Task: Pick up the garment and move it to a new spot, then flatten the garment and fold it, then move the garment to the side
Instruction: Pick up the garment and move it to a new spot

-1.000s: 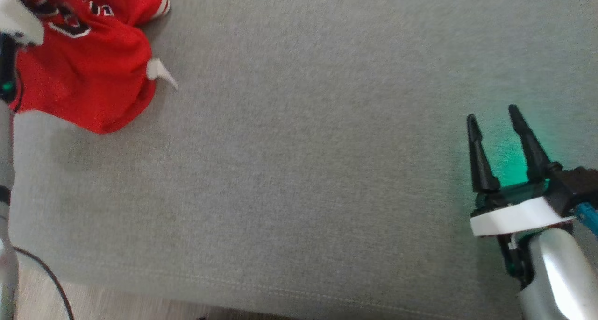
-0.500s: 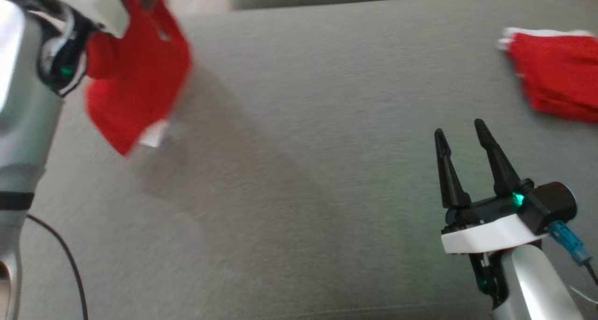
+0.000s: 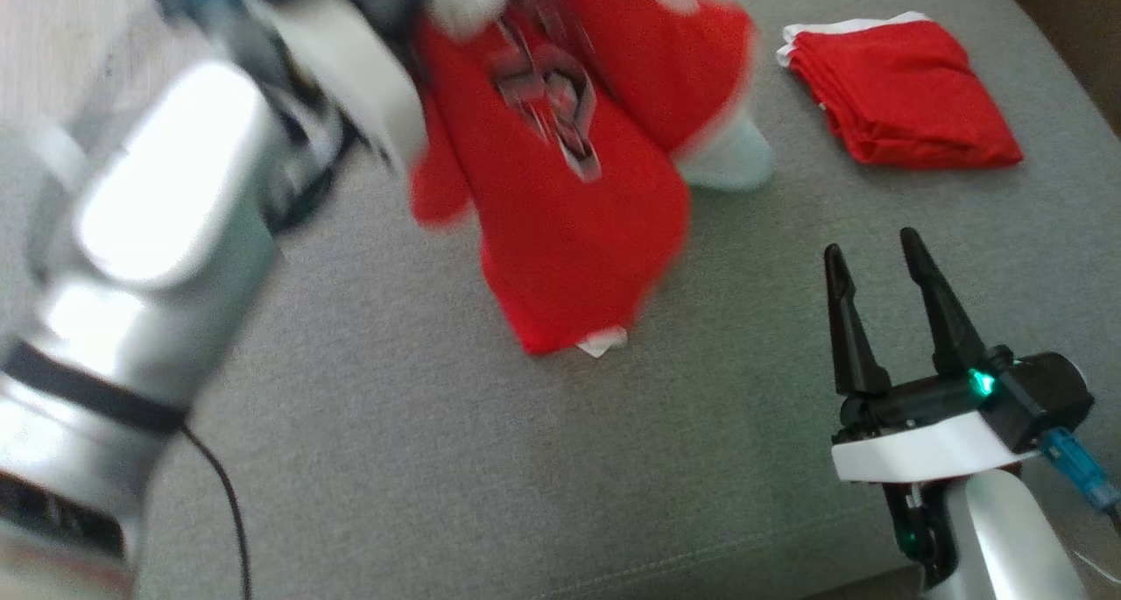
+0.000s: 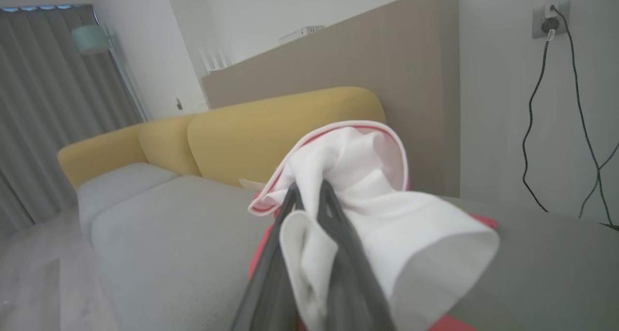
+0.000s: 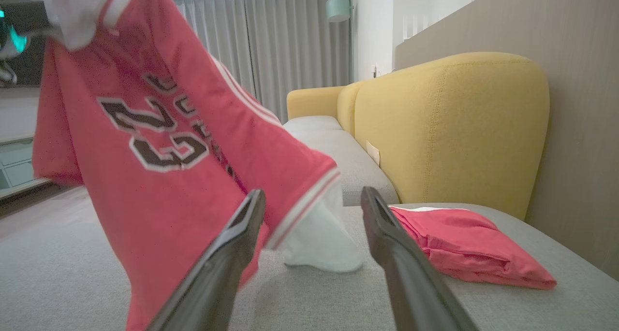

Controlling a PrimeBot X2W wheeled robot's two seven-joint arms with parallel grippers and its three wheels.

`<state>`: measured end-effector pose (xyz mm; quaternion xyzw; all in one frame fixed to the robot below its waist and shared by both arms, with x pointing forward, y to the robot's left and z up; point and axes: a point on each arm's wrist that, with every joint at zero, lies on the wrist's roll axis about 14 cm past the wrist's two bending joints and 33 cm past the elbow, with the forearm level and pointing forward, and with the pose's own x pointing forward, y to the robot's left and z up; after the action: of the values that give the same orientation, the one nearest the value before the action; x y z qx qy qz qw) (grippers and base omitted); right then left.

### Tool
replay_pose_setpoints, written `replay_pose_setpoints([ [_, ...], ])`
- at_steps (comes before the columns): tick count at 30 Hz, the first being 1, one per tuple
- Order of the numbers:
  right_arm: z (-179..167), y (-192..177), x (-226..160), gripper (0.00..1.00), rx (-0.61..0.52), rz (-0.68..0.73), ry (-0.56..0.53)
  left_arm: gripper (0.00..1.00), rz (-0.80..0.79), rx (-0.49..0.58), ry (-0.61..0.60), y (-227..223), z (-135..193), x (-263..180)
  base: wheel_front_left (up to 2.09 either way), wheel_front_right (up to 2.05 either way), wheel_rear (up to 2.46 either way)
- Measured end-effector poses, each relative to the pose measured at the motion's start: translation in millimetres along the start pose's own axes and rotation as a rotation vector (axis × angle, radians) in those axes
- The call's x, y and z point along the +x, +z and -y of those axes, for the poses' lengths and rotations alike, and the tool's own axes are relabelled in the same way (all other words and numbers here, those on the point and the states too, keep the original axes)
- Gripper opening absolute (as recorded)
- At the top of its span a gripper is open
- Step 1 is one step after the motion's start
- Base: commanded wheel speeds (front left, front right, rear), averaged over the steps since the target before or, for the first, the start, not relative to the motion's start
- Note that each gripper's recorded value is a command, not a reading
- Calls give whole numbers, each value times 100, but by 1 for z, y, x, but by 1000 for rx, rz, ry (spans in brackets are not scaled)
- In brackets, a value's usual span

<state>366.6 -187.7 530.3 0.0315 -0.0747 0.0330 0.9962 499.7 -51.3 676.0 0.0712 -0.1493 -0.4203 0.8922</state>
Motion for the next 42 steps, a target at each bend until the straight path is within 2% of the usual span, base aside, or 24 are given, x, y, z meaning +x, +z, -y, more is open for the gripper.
replay_pose_setpoints([
  [3,1,-4,4,100,3,-7,-3,0,-76,-90,-26,-55,28,-19,0,0,0],
  [6,-4,-8,9,100,9,-17,11,0,-202,-298,-10,-118,68,-54,0,0,0],
  [7,-6,-10,10,100,13,-21,19,0,-260,-334,-19,-140,85,-69,0,0,0],
  [10,-14,-14,15,100,19,-28,42,0,-409,-402,-43,-186,129,-114,0,0,0],
  [14,-24,-17,20,100,24,-35,77,0,-490,-464,-34,-206,158,-144,0,0,0],
  [15,-27,-17,21,100,25,-34,85,100,-484,-493,-20,-204,163,-146,0,0,0],
  [18,-34,-16,24,100,28,-30,110,100,-448,-526,18,-193,165,-145,0,0,0],
  [22,-45,-13,23,100,31,-20,142,100,-323,-528,123,-160,145,-139,0,0,0],
  [25,-51,-16,14,100,39,-34,158,100,-228,-527,251,-135,124,-148,0,0,0],
  [30,-62,-19,-1,100,52,-53,183,100,-125,-406,502,-101,76,-191,0,0,0],
  [34,-68,-16,-3,100,59,-45,194,100,-65,-358,695,-83,45,-235,0,0,0],
  [39,-71,-24,-14,100,69,-74,192,100,-100,-277,873,-84,33,-296,0,0,0],
  [42,-71,-33,-22,100,77,-102,187,100,-136,-220,912,-85,37,-320,0,0,0],
])
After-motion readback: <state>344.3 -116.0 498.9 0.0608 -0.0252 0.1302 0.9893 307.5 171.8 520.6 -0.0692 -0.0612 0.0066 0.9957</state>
